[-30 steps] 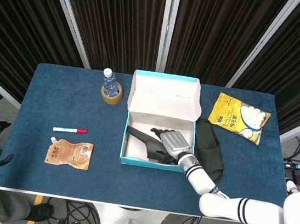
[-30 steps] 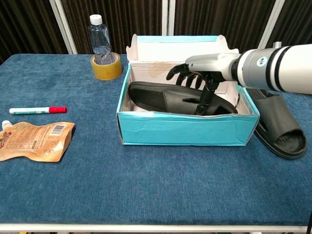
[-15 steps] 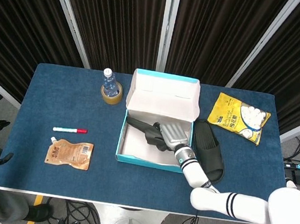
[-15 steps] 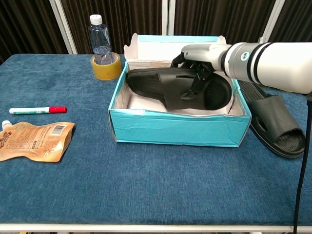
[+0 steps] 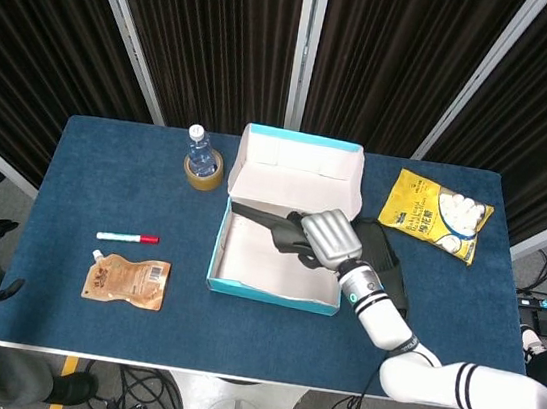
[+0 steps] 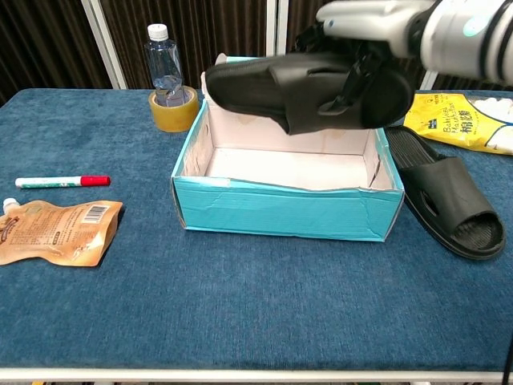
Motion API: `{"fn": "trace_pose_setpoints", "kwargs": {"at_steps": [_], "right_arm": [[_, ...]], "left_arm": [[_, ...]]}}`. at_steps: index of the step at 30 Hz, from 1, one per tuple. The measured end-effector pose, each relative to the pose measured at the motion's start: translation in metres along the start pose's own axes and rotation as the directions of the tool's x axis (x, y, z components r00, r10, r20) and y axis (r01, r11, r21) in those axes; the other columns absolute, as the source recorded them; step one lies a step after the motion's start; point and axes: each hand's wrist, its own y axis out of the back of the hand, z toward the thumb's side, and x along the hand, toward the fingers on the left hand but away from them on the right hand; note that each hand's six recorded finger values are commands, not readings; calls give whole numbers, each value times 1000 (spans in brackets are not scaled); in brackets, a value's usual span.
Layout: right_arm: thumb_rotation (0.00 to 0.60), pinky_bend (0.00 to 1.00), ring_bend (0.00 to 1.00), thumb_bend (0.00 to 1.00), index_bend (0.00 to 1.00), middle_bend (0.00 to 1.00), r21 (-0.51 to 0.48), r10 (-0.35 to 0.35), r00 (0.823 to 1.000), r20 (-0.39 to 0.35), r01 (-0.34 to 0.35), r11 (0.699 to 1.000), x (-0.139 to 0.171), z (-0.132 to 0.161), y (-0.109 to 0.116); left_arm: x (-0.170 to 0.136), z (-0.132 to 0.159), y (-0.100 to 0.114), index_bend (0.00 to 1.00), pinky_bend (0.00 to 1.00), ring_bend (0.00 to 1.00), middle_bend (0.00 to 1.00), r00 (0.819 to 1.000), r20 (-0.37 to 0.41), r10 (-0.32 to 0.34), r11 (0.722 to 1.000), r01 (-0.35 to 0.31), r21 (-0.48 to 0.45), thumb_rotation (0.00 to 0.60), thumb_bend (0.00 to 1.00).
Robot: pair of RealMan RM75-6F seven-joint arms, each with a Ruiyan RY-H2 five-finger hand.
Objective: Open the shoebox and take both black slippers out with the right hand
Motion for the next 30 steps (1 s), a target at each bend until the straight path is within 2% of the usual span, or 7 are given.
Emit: {"fn": "trace_pose_setpoints", "kwargs": {"at_steps": [6,11,18,21,27,29,30], "right_arm": [[600,597,608,545,538,533,-89,-42,995,-88,34,995,28,8,20],[600,543,606,539,538,533,-201,-41,978,-202,-1,980,50,24,18],[600,423,595,529,543,530,-248,-3,922,-388,-101,963,80,48,-13],[600,368,567,522,538,504,-243,24,908,-418,-138,960,86,49,-37],[600,311,386,485,515,472,-220,67,912,-404,-167,961,85,44,-79],[600,231,263,468,481,415,-205,71,915,-398,-164,965,84,43,-90],[600,159,173,460,433,350,-196,71,916,-396,-160,967,83,44,-98]], "left_arm": [[0,2,2,163,71,69,171,1000,2,6,1000,-6,6,600,161],[0,5,4,163,71,69,171,1000,10,8,1000,-8,11,600,161],[-4,5,5,163,71,69,171,1000,1,8,1000,-8,14,600,161],[-5,5,4,163,71,69,171,1000,0,5,1000,-5,14,600,162],[-6,4,4,163,71,69,171,1000,-1,4,1000,-4,10,600,161],[-6,4,3,163,71,69,171,1000,0,4,1000,-4,9,600,162],[-5,4,3,163,71,69,171,1000,1,4,1000,-4,9,600,162]]}}
